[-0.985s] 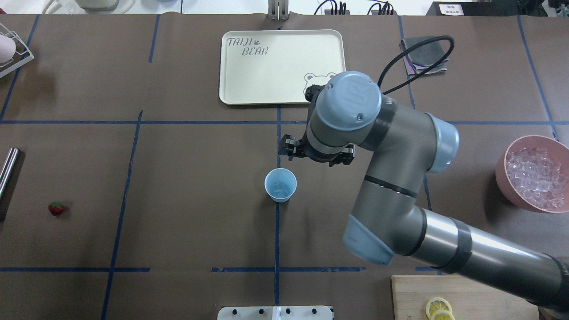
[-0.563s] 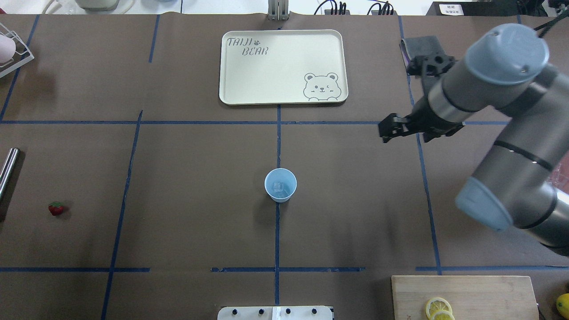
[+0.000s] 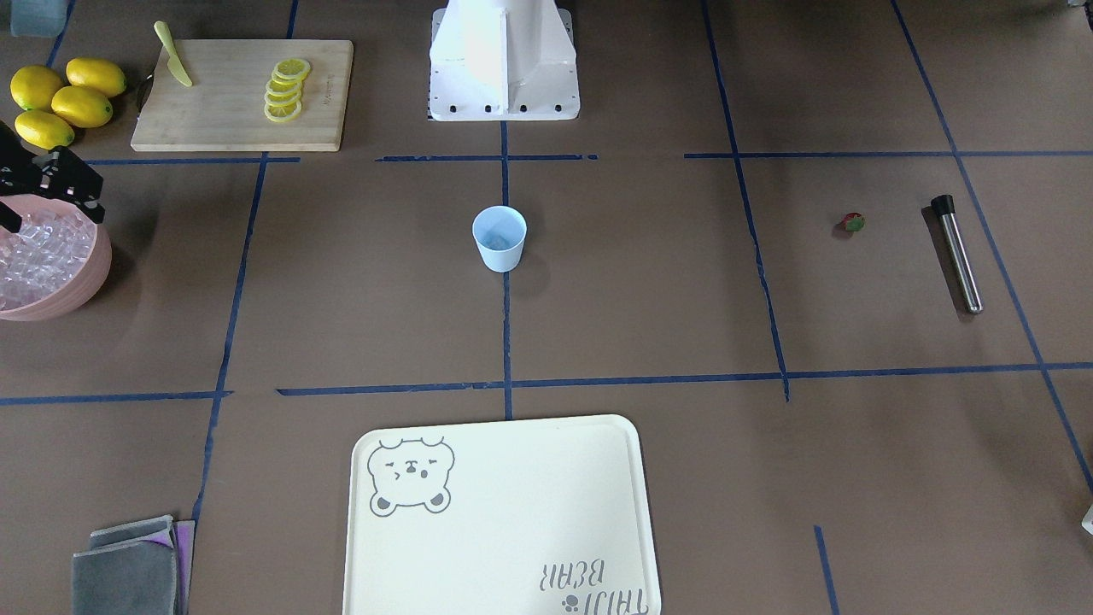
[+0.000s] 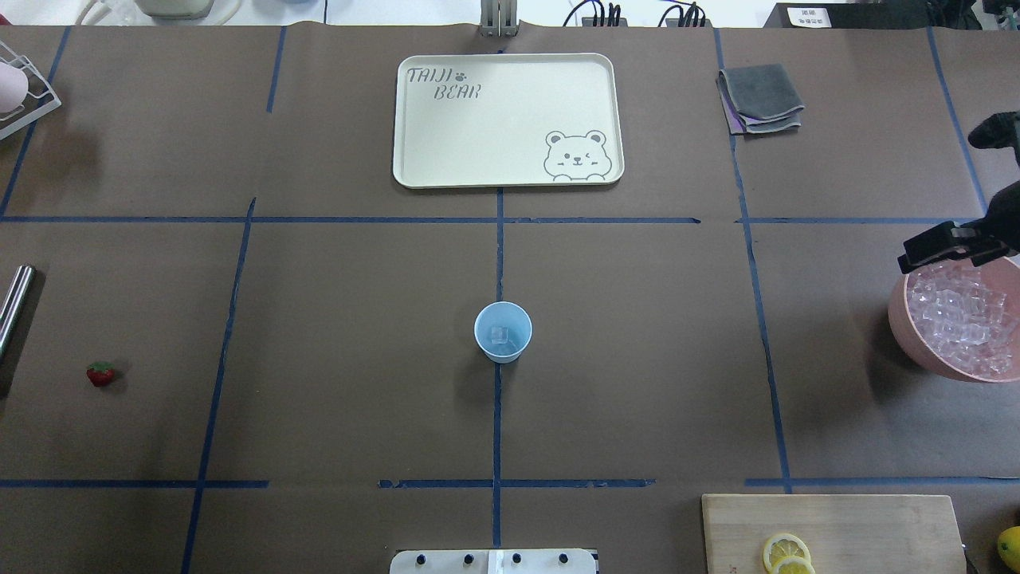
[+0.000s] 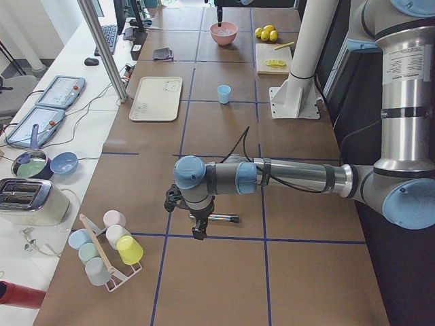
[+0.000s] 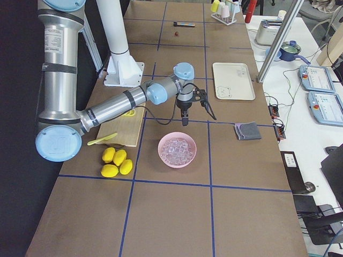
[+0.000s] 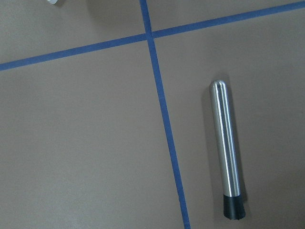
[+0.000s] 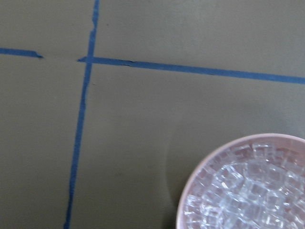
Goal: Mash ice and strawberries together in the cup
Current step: 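Grasp a third ice cube from the bowl with the right gripper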
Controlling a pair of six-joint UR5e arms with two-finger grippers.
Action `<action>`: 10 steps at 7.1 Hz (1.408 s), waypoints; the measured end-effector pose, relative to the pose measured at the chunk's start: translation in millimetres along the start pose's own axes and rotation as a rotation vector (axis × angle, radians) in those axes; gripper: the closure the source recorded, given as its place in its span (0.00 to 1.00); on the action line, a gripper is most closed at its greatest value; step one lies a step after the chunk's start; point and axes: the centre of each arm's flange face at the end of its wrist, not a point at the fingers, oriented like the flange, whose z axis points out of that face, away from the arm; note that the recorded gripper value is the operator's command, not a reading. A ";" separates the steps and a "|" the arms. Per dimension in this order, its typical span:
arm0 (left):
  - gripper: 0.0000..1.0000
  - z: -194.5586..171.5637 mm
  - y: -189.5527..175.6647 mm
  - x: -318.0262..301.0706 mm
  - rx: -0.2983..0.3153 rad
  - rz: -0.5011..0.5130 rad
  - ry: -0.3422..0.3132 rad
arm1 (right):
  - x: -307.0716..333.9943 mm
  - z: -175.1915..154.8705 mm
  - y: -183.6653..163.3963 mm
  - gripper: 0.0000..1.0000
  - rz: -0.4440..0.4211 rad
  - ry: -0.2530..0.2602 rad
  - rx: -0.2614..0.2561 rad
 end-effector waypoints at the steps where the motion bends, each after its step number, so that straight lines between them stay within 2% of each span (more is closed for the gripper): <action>1: 0.00 0.5 0.0 -0.2 -0.001 -0.001 0.000 | 20.9 8.7 14.4 0.15 0.031 0.003 -0.001; 2: 0.00 0.9 0.0 -0.3 -0.002 -0.001 0.000 | 36.3 19.4 21.8 0.16 0.078 0.006 0.002; 3: 0.00 0.8 -0.2 0.2 -0.001 0.000 0.001 | 48.5 29.7 26.1 0.23 0.110 0.004 0.010; 5: 0.00 0.0 -0.6 1.5 0.001 0.004 0.001 | 68.4 50.1 29.4 0.26 0.138 0.007 0.023; 10: 0.00 -0.6 -1.1 3.0 0.002 0.008 0.001 | 77.7 91.4 51.0 0.34 0.101 0.082 -0.017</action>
